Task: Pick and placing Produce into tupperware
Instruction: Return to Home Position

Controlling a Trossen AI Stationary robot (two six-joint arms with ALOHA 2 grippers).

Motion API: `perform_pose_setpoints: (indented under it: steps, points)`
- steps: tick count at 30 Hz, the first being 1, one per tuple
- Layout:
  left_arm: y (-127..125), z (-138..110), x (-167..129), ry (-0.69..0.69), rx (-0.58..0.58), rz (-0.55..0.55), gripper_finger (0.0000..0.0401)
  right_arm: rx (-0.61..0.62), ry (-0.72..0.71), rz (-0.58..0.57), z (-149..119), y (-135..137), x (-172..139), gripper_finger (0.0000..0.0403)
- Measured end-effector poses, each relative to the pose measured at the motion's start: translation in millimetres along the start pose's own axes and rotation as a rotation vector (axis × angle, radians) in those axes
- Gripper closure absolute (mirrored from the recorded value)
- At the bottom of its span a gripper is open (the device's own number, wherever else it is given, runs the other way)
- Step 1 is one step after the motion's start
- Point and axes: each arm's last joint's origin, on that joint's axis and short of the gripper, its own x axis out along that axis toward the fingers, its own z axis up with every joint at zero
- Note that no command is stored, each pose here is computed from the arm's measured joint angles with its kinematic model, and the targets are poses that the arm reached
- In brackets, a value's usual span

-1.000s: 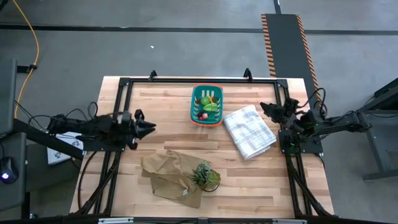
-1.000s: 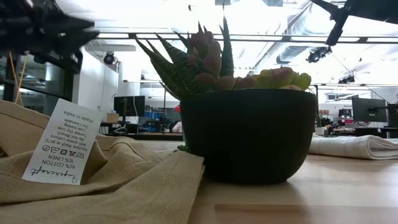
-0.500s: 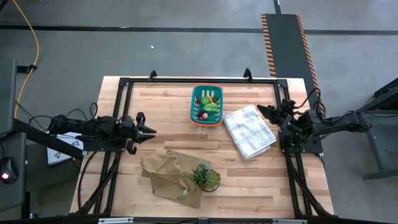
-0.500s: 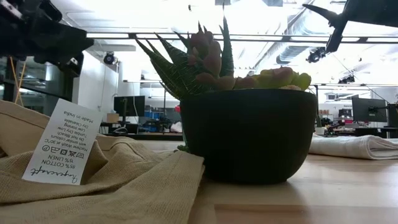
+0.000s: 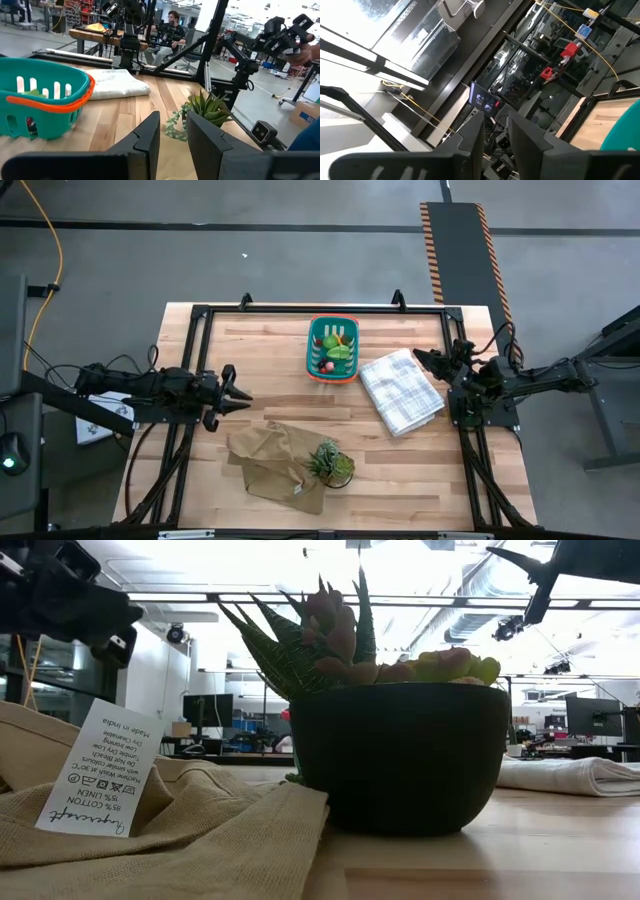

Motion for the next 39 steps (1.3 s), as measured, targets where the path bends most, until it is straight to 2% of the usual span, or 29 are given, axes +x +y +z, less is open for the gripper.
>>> perform_pose_setpoints:
  steps: [8,13,18,28,39]
  points:
    - [-0.6,3.0,-2.5,-0.039,-0.026,-0.008,0.0318,0.005,-0.003,0.002,0.3,0.3,0.0,0.0324]
    - [0.4,4.9,-3.0,-0.065,-0.003,0.037,0.0318,0.009,-0.004,0.002,0.3,0.3,0.0,0.0324]
    - [0.1,7.8,-3.1,-0.105,0.017,0.037,0.0318,0.006,-0.016,-0.009,0.7,0.0,0.0,0.0324]
    - [-1.0,4.9,-2.8,-0.069,0.011,-0.013,0.0318,-0.001,-0.019,-0.012,0.8,-0.1,0.0,0.0324]
    - [-0.5,3.0,-2.6,-0.050,-0.005,-0.005,0.0318,-0.009,-0.019,-0.012,0.8,-0.1,0.0,0.0324]
